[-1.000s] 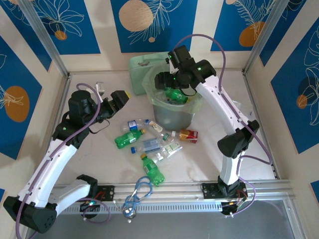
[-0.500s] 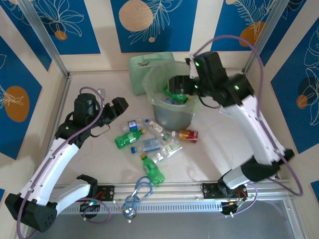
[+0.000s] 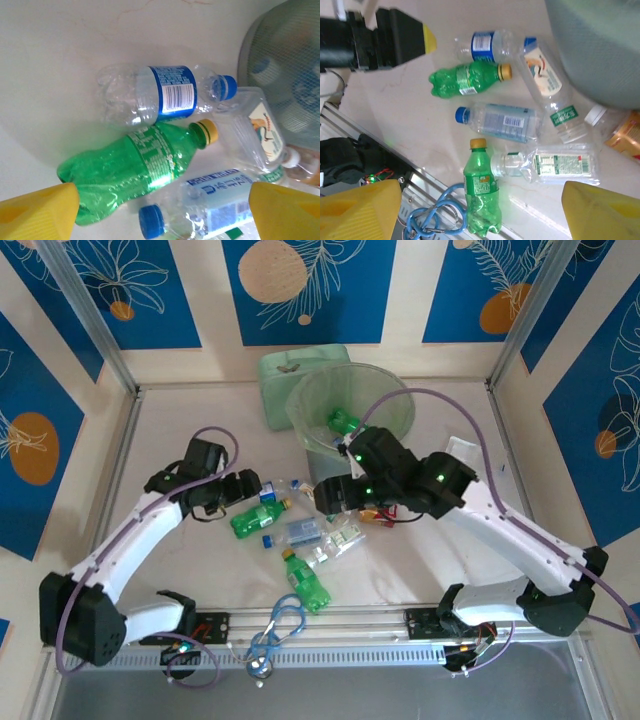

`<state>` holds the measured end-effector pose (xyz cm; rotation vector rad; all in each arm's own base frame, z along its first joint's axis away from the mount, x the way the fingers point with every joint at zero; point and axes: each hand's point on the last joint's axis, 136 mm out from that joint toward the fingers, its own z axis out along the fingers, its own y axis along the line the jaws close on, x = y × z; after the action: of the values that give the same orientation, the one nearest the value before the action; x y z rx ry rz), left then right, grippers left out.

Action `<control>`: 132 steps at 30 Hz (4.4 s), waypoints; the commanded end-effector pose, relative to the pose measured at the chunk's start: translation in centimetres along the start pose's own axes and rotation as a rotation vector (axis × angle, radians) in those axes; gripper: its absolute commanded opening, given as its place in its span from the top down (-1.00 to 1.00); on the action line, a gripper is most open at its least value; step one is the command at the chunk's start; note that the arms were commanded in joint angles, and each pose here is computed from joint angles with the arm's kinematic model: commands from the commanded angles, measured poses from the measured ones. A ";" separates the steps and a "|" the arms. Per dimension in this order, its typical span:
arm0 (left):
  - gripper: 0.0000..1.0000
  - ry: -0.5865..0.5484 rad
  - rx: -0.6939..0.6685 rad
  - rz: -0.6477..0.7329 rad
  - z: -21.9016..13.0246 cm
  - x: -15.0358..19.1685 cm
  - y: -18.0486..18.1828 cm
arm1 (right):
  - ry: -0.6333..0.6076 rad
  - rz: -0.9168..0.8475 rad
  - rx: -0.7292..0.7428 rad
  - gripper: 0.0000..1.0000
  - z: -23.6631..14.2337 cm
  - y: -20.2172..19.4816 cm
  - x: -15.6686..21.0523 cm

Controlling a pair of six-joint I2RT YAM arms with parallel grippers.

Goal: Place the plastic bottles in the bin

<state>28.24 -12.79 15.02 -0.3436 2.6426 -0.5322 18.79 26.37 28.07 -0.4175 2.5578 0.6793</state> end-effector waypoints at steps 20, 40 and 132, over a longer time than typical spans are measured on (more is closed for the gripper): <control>-1.00 0.195 -0.082 0.608 7.9 -3.1 -1.6 | -0.060 0.016 -0.115 -0.68 0.3 4.4 -0.9; -1.00 0.272 -0.183 0.689 10.9 -1.0 0.1 | -0.051 0.025 -0.121 -0.70 -0.2 4.3 -1.3; -0.23 -0.053 1.224 -0.024 -19.5 -8.6 -24.2 | -0.195 0.032 -0.503 -0.92 -3.3 8.6 -14.6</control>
<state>33.10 -25.35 39.99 -0.1346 1.9135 -1.8152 27.15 33.68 39.90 -0.4004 2.2334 1.2565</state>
